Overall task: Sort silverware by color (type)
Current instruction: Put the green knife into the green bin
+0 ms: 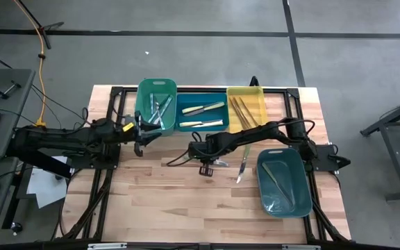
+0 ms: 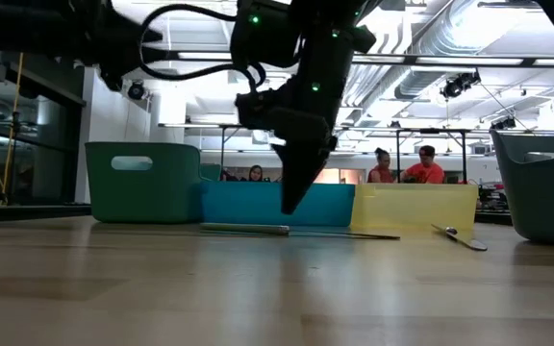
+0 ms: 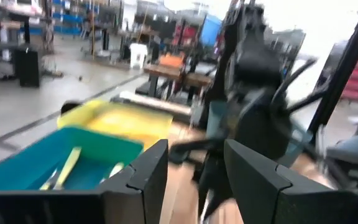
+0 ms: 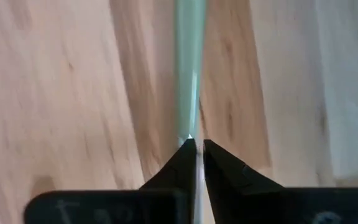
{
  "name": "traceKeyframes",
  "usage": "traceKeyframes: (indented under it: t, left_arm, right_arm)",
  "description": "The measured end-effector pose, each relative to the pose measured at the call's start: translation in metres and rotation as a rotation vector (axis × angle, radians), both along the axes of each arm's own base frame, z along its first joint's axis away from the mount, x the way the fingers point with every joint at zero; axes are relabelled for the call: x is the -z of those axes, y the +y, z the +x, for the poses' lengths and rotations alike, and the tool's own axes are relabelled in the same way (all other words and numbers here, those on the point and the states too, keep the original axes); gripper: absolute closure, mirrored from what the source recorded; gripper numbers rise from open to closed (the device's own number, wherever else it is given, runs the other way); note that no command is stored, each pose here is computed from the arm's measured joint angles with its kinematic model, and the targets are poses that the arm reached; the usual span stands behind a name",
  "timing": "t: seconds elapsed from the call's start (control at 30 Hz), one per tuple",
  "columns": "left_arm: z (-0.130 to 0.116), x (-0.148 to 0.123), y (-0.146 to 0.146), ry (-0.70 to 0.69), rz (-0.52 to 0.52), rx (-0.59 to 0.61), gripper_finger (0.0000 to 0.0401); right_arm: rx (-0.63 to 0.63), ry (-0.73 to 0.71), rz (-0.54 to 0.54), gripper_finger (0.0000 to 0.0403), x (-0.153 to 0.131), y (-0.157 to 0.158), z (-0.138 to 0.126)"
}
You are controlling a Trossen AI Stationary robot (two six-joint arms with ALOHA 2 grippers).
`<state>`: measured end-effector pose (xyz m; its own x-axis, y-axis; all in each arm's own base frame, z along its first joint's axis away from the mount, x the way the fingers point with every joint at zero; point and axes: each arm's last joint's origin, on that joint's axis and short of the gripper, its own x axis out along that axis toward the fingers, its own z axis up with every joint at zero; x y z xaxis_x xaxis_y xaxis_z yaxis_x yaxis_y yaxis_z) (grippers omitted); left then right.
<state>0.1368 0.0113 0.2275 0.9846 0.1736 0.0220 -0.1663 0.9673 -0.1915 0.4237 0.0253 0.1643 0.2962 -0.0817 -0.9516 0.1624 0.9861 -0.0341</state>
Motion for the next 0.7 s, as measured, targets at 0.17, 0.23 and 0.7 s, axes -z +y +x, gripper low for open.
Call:
traceKeyframes:
  t: [0.17,0.23,0.7]
  left_arm:
    - [0.012,0.017,0.003,0.155,0.022,-0.072,0.0285]
    - [0.019,0.023,0.003,0.193,0.044,-0.073,0.0317]
    - [0.077,0.078,-0.001,0.319,0.196,0.221,0.0400]
  right_arm:
    - [-0.020,0.081,-0.064,0.0351,-0.008,-0.002,-0.012]
    - [-0.017,0.116,-0.066,0.0342,-0.013,-0.003,-0.017]
    - [0.058,-0.039,-0.046,0.0337,-0.027,-0.002,-0.061]
